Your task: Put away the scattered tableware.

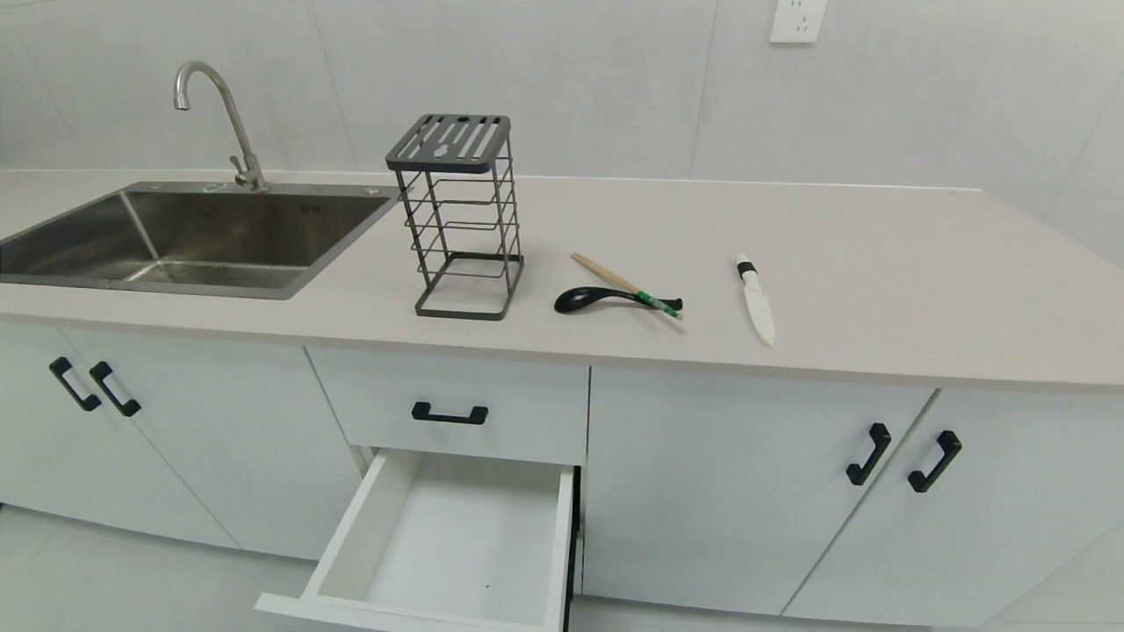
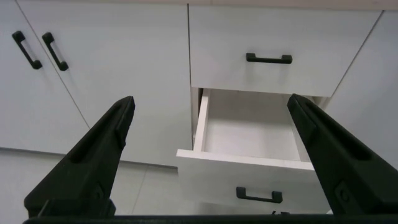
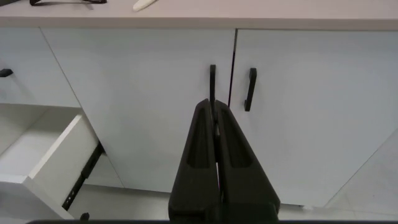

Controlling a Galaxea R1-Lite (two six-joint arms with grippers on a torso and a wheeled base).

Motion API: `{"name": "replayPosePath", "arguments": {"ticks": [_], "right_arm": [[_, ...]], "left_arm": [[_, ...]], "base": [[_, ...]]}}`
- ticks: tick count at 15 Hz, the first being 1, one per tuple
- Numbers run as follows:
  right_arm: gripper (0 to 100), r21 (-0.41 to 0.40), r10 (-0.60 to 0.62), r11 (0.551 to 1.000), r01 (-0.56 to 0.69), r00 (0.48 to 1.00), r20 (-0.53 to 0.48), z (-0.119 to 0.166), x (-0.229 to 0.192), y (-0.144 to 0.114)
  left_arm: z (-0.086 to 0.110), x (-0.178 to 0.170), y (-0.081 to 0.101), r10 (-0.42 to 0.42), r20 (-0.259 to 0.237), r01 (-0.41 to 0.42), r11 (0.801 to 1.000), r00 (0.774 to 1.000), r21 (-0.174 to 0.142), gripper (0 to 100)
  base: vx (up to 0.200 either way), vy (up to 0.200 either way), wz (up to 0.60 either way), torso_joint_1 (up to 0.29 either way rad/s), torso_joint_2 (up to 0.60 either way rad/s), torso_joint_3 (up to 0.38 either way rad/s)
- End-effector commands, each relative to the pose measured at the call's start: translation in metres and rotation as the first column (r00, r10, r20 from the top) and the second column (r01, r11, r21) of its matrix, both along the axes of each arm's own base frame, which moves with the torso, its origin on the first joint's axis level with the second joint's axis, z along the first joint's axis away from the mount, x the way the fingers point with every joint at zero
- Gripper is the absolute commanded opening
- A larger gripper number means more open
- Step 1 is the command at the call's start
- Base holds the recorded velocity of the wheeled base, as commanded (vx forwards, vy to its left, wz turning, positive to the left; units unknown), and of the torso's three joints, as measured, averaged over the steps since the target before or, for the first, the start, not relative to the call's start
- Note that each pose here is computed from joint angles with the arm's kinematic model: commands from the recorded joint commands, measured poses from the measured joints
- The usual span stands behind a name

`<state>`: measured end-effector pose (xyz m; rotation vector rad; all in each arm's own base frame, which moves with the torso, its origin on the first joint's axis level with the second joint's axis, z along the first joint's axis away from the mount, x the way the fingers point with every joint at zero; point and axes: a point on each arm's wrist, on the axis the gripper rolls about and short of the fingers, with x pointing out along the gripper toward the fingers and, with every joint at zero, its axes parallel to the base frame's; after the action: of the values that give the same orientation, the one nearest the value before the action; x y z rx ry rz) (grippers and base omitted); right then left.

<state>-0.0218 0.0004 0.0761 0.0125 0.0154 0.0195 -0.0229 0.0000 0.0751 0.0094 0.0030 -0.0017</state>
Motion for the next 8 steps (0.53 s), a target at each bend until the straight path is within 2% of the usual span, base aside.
{"name": "replayPosePath", "arguments": {"ticks": [1,6,8], "right_arm": [[0,0.0,0.002,1.0,-0.002,1.0,0.0,0.0,0.0,0.0],[0,0.001,0.002,1.0,-0.002,1.0,0.0,0.0,0.0,0.0],[0,0.0,0.002,1.0,-0.002,1.0,0.0,0.0,0.0,0.0]], "left_arm": [[-0.0001,0.0001,0.0,0.0,-0.002,0.0,1.0,1.0,0.0,100],[0.0003,0.0,0.0,0.002,0.0,-0.002,1.0,1.0,0.0,100],[0.0003,0.0,0.0,0.0,0.0,0.0,1.0,1.0,0.0,100]], "base": [[0.0,0.0,0.0,0.354,-0.48,-0.237],[0.0,0.0,0.0,0.289,-0.51,-0.245],[0.0,0.0,0.0,0.168,-0.32,-0.146]]}}
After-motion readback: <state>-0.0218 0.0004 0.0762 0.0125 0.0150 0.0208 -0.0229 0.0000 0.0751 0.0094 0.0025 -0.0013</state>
